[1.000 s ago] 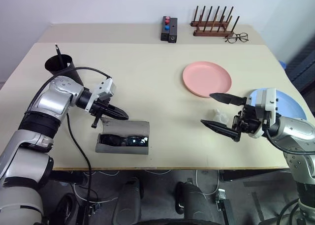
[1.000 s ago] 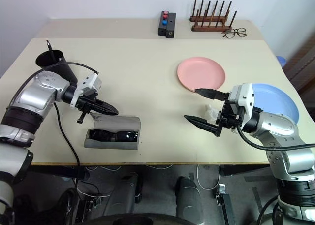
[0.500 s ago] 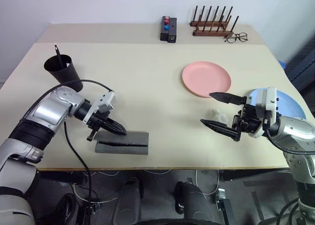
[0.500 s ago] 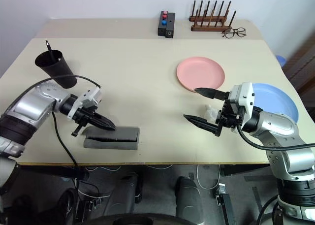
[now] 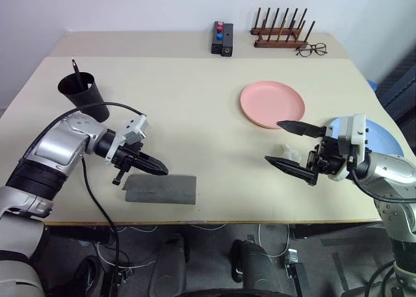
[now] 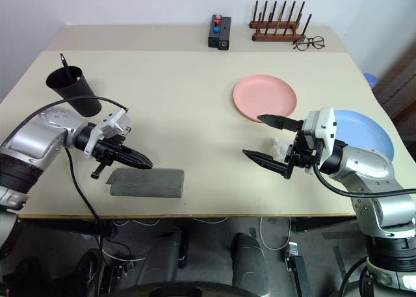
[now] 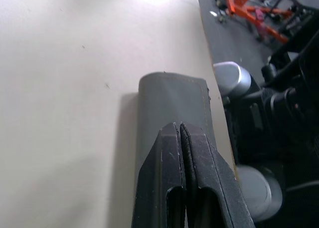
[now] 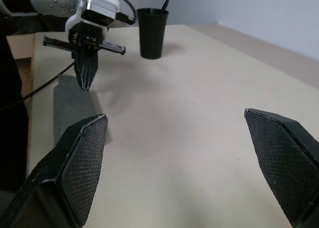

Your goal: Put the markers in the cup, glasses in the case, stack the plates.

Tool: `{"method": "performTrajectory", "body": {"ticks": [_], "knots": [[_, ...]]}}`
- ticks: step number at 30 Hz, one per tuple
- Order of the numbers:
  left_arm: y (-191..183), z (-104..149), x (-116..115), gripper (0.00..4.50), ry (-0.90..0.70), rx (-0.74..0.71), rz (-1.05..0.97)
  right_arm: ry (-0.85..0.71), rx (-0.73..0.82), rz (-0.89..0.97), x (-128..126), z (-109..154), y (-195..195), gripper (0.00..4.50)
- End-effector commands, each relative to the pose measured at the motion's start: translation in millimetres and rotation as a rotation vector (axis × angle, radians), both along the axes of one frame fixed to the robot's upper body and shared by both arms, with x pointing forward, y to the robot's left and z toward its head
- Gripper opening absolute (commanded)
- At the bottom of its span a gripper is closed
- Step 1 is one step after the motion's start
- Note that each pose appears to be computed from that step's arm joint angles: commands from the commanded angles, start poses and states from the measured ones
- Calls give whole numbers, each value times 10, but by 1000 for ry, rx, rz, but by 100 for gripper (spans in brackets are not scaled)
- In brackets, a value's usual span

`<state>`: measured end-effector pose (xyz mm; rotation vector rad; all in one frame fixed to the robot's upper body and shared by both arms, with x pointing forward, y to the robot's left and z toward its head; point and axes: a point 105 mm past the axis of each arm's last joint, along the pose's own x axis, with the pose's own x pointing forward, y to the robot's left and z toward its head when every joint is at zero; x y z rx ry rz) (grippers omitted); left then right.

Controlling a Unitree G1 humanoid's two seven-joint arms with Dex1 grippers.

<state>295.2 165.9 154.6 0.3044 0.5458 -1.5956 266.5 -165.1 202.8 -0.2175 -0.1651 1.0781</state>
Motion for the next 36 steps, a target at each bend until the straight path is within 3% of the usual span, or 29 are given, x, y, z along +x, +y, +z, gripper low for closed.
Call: {"method": "performTrajectory", "body": {"ticks": [1,4,8,11,12,18,31,33,36], "knots": [[28,340,59,6,-54,-85,29,-44,12,-21,23,100,-37,450],[13,551,98,89,-52,-148,52,-19,15,-47,72,80,-64,450],[-14,987,266,278,-124,-328,99,30,-8,-146,225,34,-166,450],[-13,1106,295,427,-121,-386,118,40,-39,-205,302,-6,-212,450],[-9,1112,302,449,-129,-396,122,65,-64,-225,322,-45,-229,450],[-16,1133,313,449,-176,-470,145,179,-248,-389,391,-331,-326,450],[-95,1030,118,449,-201,-458,68,361,-418,-537,399,-732,-596,450],[-98,1041,117,449,-196,-466,75,354,-420,-551,424,-746,-624,450],[-89,1035,116,449,-194,-463,81,295,-306,-514,463,-529,-564,450]]}}
